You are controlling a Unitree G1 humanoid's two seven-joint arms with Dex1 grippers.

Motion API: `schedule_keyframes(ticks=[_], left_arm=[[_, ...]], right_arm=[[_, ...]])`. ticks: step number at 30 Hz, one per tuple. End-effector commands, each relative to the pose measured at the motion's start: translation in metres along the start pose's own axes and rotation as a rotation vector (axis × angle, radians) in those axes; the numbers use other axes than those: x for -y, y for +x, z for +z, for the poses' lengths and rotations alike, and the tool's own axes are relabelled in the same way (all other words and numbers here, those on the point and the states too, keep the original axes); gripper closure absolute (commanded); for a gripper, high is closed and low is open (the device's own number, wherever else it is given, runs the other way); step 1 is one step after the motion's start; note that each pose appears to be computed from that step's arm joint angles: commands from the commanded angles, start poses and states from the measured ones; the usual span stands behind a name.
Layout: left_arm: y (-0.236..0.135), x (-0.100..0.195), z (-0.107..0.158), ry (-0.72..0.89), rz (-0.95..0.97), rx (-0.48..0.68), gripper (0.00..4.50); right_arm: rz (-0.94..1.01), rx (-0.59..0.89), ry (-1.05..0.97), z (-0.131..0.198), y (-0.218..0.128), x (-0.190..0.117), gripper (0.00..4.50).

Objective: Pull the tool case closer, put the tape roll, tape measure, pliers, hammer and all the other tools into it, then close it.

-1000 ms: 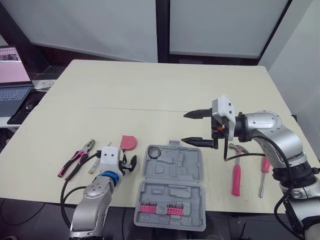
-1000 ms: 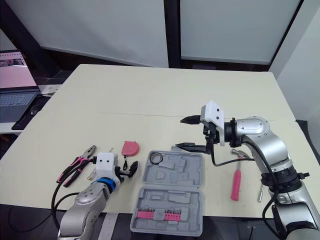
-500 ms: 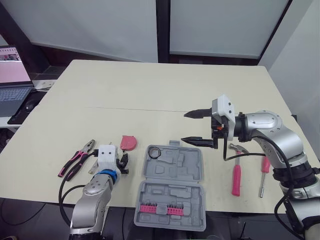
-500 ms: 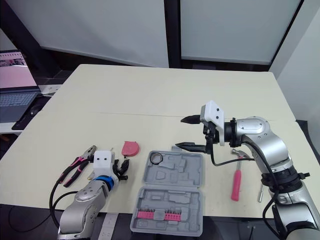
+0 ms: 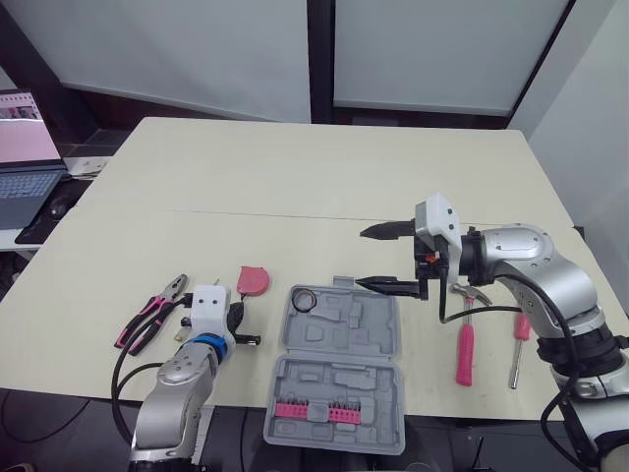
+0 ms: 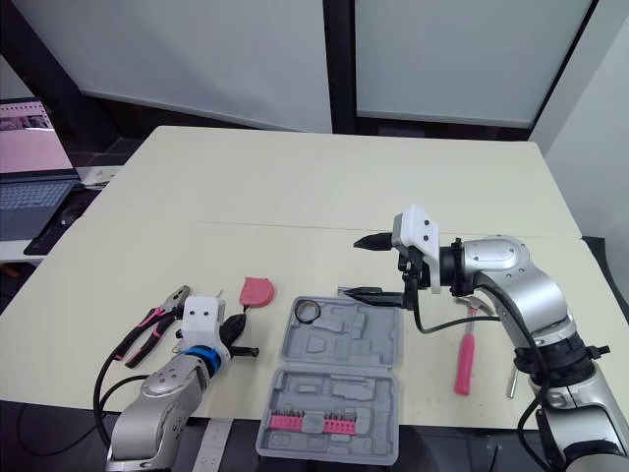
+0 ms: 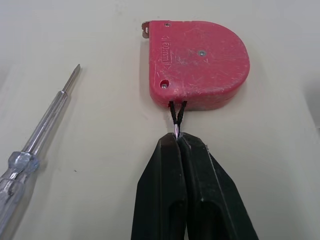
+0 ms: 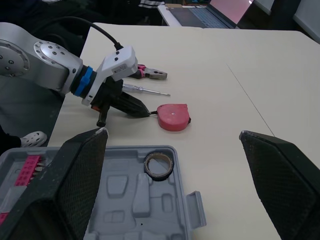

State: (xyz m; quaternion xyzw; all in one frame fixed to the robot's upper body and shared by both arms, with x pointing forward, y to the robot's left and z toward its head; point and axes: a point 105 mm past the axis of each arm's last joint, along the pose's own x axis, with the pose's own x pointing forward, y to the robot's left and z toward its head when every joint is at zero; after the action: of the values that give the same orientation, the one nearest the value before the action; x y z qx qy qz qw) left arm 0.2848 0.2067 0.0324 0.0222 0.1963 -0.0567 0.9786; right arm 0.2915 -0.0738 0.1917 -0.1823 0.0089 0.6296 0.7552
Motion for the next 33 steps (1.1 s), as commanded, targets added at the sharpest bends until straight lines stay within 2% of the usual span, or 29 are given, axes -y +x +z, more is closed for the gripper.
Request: schedule_keyframes(ticks=[1,6,14,17,22,27,30,33], left_arm=[[-0.011,0.009,0.005,0.049,-0.088,0.003,4.47],[-0.031,0.003,0.004,0.108,-0.159,-0.043,4.47],[-0.084,0.017,-0.02,0.171,-0.403,-0.195,4.47],[-0.09,0.01,-0.02,0.193,-0.395,-0.21,4.47],[-0.084,0.006,-0.012,0.169,-0.351,-0.158,4.47],[-0.085,0.003,-0.015,0.167,-0.3,-0.161,4.47],[-0.09,0.006,-0.013,0.123,-0.292,-0.135,3.85],[-0.093,0.008,-0.009,0.097,-0.266,-0.101,2.92]], right_arm=[[0.045,0.018,-0.04,0.013,-0.003,-0.008,0.0],[0.113,0.013,-0.044,0.016,-0.002,-0.018,0.0],[0.193,0.008,-0.034,0.013,0.002,-0.035,0.0],[0.198,0.014,-0.031,0.013,0.004,-0.038,0.0],[0.186,0.019,-0.026,0.012,0.006,-0.038,0.0],[0.179,0.011,-0.029,0.011,0.004,-0.038,0.0],[0.177,0.009,-0.031,0.011,0.003,-0.037,0.0],[0.174,0.007,-0.032,0.012,0.002,-0.035,0.0]])
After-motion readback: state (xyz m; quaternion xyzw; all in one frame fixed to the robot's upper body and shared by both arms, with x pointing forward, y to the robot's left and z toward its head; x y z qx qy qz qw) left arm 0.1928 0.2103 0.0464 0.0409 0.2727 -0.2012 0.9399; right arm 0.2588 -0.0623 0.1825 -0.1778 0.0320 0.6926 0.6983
